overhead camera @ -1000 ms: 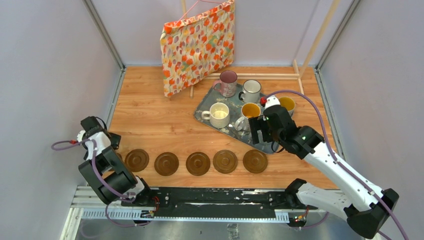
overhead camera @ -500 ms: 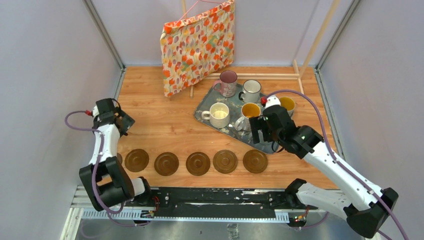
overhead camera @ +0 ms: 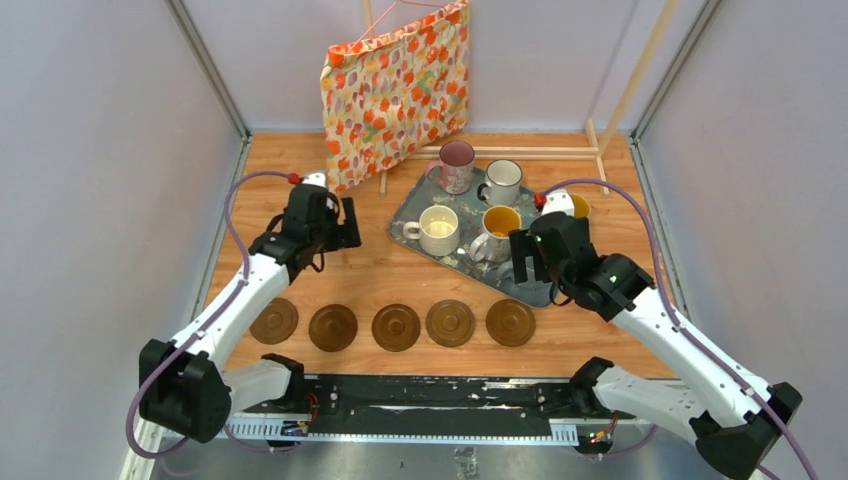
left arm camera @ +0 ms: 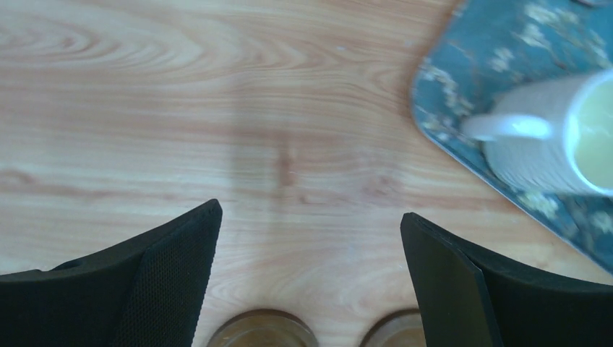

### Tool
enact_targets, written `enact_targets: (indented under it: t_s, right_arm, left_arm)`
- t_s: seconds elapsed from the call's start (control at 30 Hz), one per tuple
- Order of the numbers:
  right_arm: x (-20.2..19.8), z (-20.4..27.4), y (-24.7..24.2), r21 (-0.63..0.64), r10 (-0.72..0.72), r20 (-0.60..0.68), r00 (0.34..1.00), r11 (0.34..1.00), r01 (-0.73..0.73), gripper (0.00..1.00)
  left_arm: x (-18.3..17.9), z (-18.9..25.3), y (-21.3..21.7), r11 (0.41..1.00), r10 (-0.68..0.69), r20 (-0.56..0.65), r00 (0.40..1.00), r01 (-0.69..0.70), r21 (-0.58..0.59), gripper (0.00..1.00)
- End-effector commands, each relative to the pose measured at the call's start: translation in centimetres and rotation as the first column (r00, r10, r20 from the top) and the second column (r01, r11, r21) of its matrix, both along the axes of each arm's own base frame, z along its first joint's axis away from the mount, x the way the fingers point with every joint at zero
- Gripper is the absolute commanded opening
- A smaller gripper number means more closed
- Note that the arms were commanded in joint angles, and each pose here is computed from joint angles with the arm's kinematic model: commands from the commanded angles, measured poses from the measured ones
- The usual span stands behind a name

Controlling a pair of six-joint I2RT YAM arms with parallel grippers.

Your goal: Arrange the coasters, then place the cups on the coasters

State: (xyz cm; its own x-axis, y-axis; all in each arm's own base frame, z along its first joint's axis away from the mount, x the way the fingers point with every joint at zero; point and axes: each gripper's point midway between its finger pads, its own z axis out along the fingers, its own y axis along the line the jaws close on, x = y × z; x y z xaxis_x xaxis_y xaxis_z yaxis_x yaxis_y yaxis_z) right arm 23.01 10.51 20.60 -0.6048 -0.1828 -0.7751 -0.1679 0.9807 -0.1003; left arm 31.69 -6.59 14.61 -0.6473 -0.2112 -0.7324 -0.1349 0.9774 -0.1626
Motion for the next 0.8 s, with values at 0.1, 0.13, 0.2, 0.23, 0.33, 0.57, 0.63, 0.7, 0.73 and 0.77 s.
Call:
enact_targets:
  t_s: [0.1, 0.13, 0.2, 0.23, 0.33, 0.57, 0.63, 0.7, 0.73, 0.77]
  right_arm:
    - [-0.4, 1.7, -2.0, 0.002, -0.103, 0.052, 0.993, 0.995, 0.103, 1.0]
    - [-0.5, 1.7, -2.2, 0.003, -0.113, 0.052, 0.992, 0.994, 0.113, 1.0]
    - [-0.6, 1.9, -2.5, 0.01, -0.135, 0.056, 0.989, 0.991, 0.134, 1.0]
    - [-0.7, 2.0, -2.7, 0.015, -0.142, 0.062, 0.988, 0.99, 0.142, 1.0]
    - [-1.0, 2.5, -3.3, 0.021, -0.162, 0.078, 0.984, 0.987, 0.161, 1.0]
    - [-1.6, 4.8, -5.0, 0.03, -0.202, 0.138, 0.969, 0.979, 0.2, 1.0]
    - [-1.8, 5.7, -5.5, 0.044, -0.215, 0.161, 0.963, 0.977, 0.21, 1.0]
    - [-2.1, 6.6, -5.9, 0.063, -0.221, 0.186, 0.957, 0.975, 0.213, 0.99]
    - [-2.2, 7.1, -6.1, 0.073, -0.226, 0.199, 0.954, 0.974, 0.216, 0.99]
    - [-2.4, 7.5, -6.5, 0.087, -0.234, 0.213, 0.949, 0.972, 0.22, 0.98]
  left_arm:
    - [-0.6, 3.7, -9.0, 0.954, -0.293, 0.15, 0.944, 0.299, -0.016, 1.0]
    - [-0.9, 3.9, -10.5, 0.94, -0.332, 0.165, 0.929, 0.34, -0.024, 1.0]
    - [-1.6, 4.0, -13.2, 0.91, -0.403, 0.183, 0.896, 0.415, -0.026, 1.0]
    - [-1.9, 4.1, -14.5, 0.895, -0.434, 0.189, 0.881, 0.446, -0.023, 1.0]
    - [-2.8, 4.3, -18.2, 0.846, -0.521, 0.205, 0.828, 0.533, -0.003, 1.0]
    - [-6.3, 4.1, -27.5, 0.694, -0.703, 0.228, 0.674, 0.72, 0.013, 1.0]
    - [-7.3, 3.5, -30.2, 0.647, -0.746, 0.223, 0.627, 0.762, 0.019, 1.0]
    - [-8.4, 2.9, -32.7, 0.592, -0.791, 0.212, 0.574, 0.806, 0.025, 1.0]
    - [-9.0, 2.6, -34.0, 0.559, -0.814, 0.209, 0.542, 0.828, 0.029, 1.0]
    - [-9.5, 2.4, -35.0, 0.533, -0.831, 0.21, 0.515, 0.845, 0.038, 1.0]
